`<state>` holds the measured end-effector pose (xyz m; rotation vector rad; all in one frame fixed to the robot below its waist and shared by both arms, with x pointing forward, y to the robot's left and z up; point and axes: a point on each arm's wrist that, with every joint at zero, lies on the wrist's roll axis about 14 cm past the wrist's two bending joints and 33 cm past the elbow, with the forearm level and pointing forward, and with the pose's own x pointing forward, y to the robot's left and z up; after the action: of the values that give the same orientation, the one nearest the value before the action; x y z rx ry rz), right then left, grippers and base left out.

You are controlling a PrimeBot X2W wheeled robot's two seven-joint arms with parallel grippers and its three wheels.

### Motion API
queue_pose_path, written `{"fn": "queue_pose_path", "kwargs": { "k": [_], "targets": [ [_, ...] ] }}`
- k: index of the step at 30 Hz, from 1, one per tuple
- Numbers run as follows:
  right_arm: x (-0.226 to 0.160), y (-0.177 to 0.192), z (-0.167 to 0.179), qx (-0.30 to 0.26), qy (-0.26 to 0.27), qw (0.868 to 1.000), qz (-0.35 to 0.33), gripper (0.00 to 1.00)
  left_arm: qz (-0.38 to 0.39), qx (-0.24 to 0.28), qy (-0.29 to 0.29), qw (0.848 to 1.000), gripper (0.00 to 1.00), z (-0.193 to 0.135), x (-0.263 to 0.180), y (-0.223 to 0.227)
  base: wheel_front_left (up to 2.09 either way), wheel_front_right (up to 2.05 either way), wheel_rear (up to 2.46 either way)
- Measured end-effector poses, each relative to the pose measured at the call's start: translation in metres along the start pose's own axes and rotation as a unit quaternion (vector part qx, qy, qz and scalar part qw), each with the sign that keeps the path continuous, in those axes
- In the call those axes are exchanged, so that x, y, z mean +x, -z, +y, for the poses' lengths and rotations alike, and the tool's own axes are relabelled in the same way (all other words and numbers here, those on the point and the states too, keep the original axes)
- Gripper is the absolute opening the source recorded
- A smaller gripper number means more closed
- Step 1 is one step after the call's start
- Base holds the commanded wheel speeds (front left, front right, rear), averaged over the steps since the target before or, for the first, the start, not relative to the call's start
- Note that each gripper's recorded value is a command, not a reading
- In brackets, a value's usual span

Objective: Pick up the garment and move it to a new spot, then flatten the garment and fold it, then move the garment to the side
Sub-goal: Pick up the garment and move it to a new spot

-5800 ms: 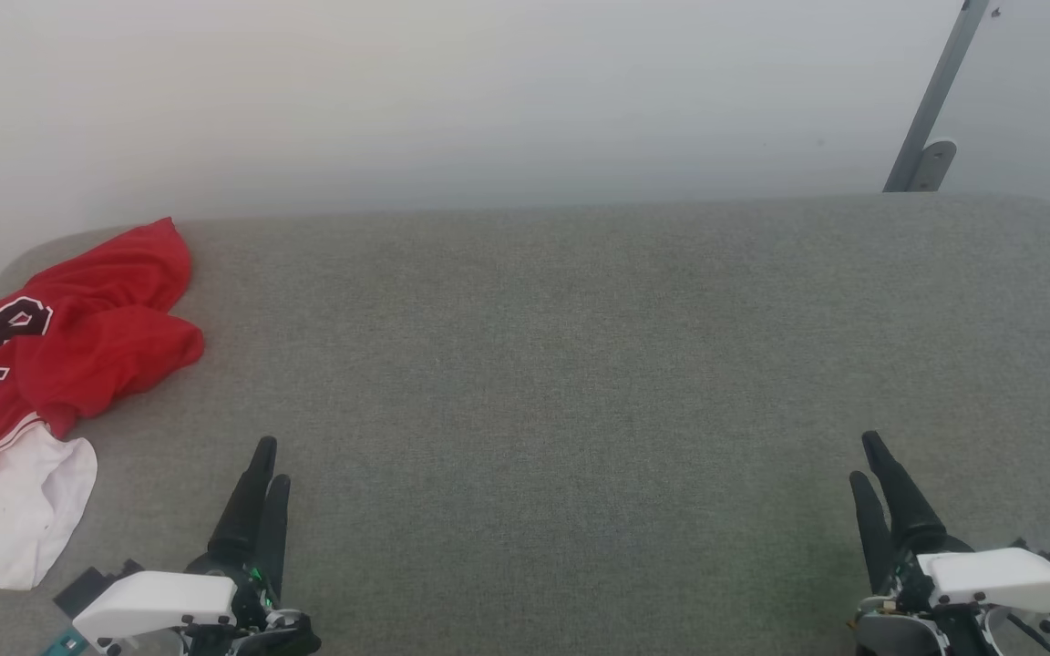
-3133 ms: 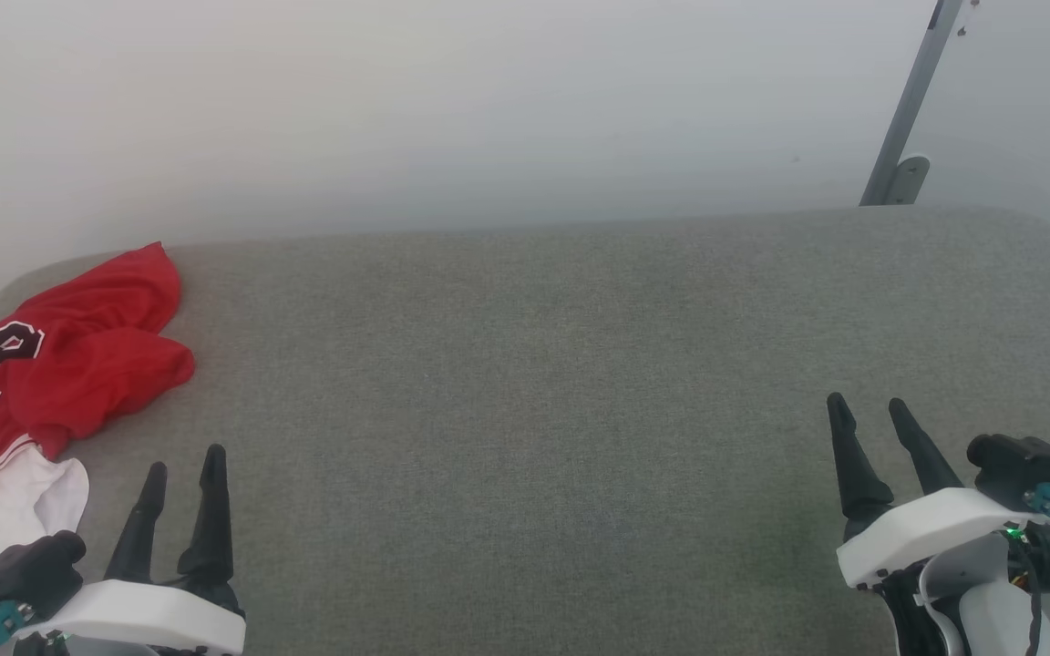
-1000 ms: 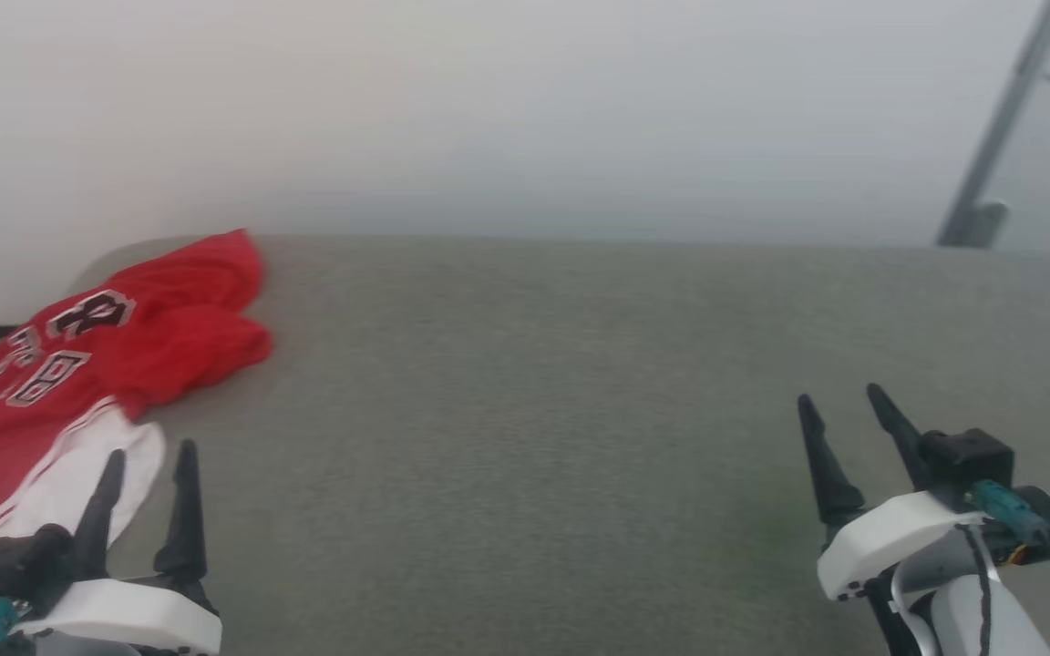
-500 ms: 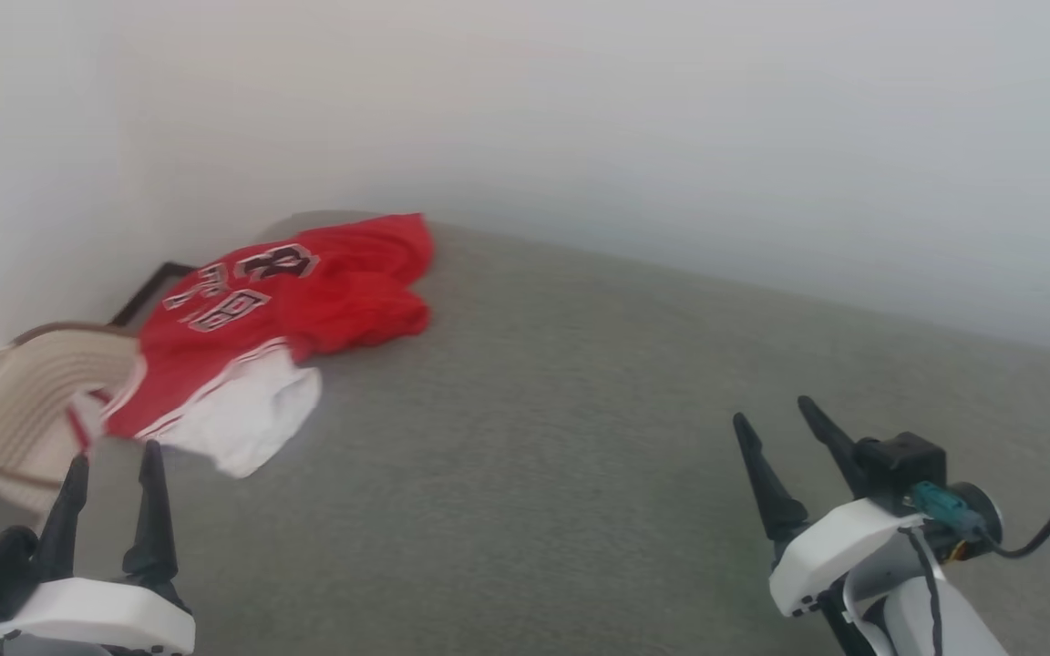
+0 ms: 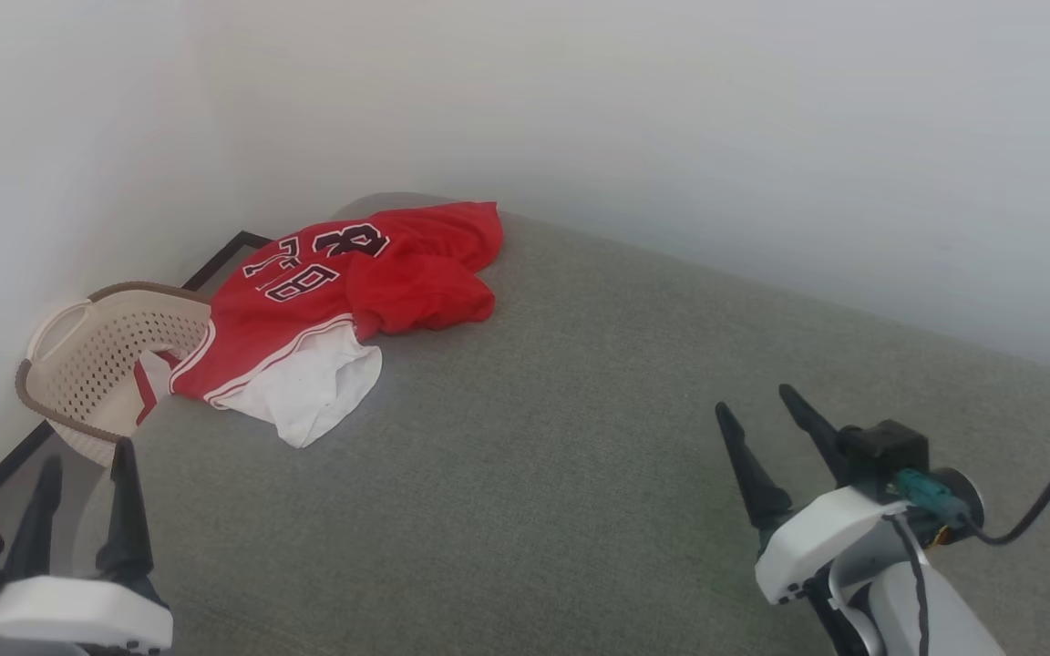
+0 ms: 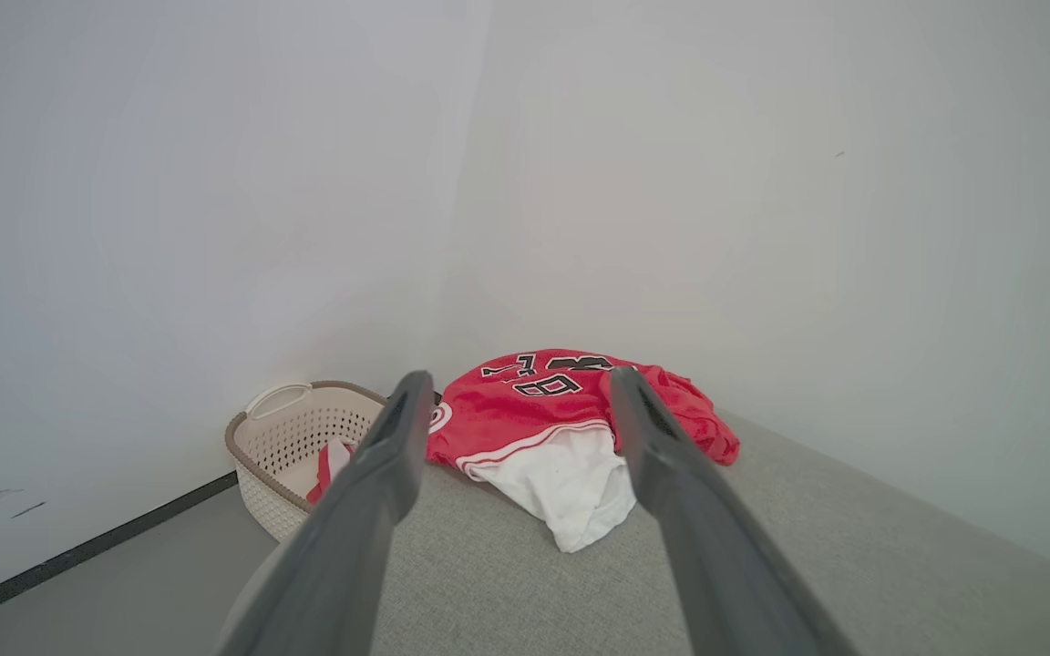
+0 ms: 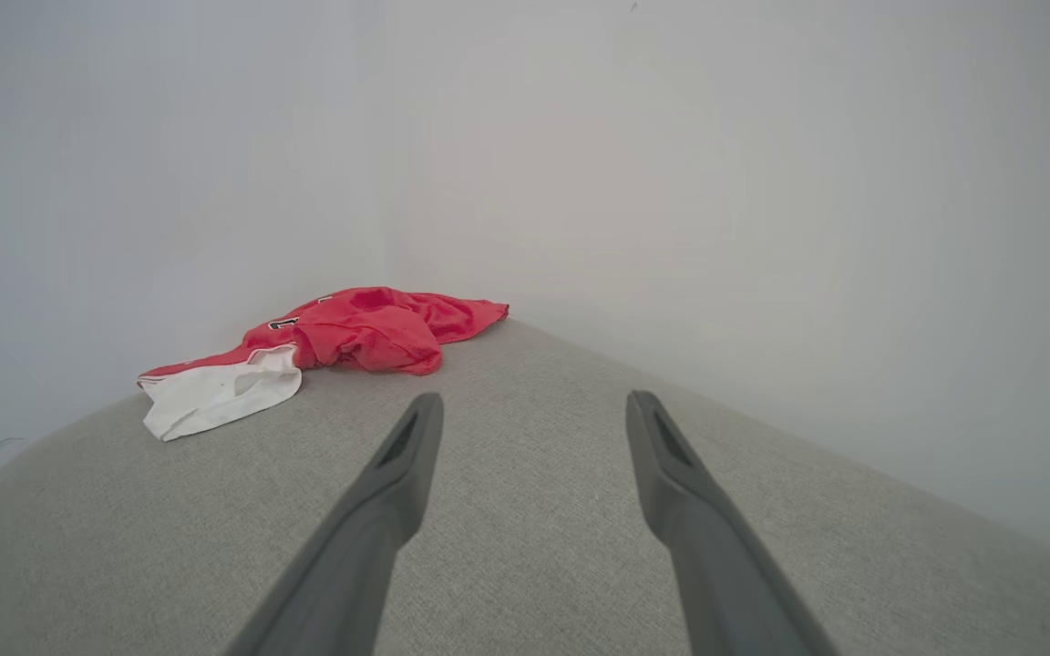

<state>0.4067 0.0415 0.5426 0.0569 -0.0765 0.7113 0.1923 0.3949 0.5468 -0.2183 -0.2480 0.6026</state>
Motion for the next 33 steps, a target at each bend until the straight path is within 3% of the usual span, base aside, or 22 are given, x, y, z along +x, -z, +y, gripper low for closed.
{"fn": "queue_pose_path", "kwargs": {
  "k": [5, 15, 20, 27, 33],
  "targets": [
    [-0.001, -0.001, -0.012, -0.002, 0.013, 1.000, -0.003, 1.00, -0.004, -0.018, 0.004, 1.000, 1.00, -0.003, 0.013, -0.005, 0.00, 0.00, 0.00],
    [0.009, -0.005, -0.058, -0.016, 0.049, 0.999, -0.007, 1.00, 0.002, -0.042, 0.046, 0.998, 1.00, -0.038, 0.093, -0.011, 0.00, 0.00, 0.00],
    [0.014, -0.003, -0.085, -0.022, 0.068, 0.997, -0.006, 1.00, 0.027, -0.019, 0.063, 0.997, 1.00, -0.057, 0.140, 0.001, 0.00, 0.00, 0.00],
    [0.016, 0.017, -0.128, -0.028, 0.103, 0.994, 0.012, 1.00, 0.086, 0.013, 0.075, 0.993, 1.00, -0.089, 0.199, 0.045, 0.00, 0.00, 0.00],
    [0.020, 0.040, -0.158, -0.029, 0.123, 0.992, 0.029, 1.00, 0.195, 0.064, 0.071, 0.976, 1.00, -0.102, 0.234, 0.114, 0.00, 0.00, 0.00]
  ]
}}
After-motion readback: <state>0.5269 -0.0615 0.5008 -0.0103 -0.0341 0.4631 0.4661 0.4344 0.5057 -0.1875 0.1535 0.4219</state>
